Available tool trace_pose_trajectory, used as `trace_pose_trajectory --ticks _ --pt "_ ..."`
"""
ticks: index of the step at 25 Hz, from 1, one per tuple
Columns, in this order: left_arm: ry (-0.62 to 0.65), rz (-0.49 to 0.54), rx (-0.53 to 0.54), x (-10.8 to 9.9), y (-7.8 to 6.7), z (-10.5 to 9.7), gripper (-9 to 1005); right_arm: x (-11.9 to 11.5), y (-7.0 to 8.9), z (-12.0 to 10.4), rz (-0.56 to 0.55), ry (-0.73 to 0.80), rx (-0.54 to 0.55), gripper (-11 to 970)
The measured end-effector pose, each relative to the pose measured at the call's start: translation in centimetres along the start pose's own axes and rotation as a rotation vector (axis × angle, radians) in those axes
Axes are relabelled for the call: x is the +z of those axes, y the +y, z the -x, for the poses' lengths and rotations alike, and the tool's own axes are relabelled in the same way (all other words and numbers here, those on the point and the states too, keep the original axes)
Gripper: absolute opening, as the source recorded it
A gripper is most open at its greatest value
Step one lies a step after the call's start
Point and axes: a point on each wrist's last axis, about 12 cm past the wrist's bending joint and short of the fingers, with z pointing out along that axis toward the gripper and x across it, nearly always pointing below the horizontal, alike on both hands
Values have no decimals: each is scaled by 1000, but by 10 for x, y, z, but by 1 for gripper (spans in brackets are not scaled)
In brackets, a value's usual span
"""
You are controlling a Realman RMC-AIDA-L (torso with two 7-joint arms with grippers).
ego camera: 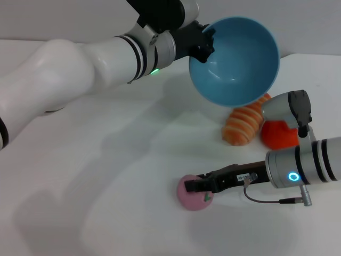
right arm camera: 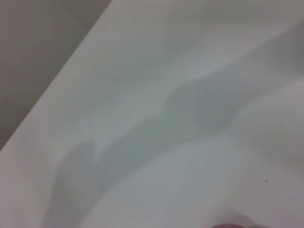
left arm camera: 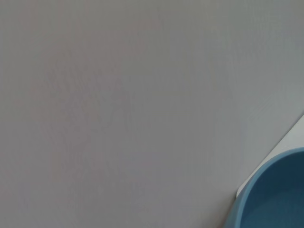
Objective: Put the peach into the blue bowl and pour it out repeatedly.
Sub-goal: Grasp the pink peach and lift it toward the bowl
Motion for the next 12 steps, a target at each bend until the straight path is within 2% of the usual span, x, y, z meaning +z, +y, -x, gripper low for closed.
trace_pose_trajectory --ticks 3,8,10,12 --pt "2 1 0 0 0 -1 -2 0 0 1 -1 0 -6 568" --pt "5 2 0 0 1 -2 -2 -4 -1 2 10 -7 -15 312" --pt "6 0 -1 0 1 -2 -1 -6 0 3 19 -12 -21 263" --pt "11 -8 -7 0 1 -2 -1 -20 -1 9 58 -43 -51 213"
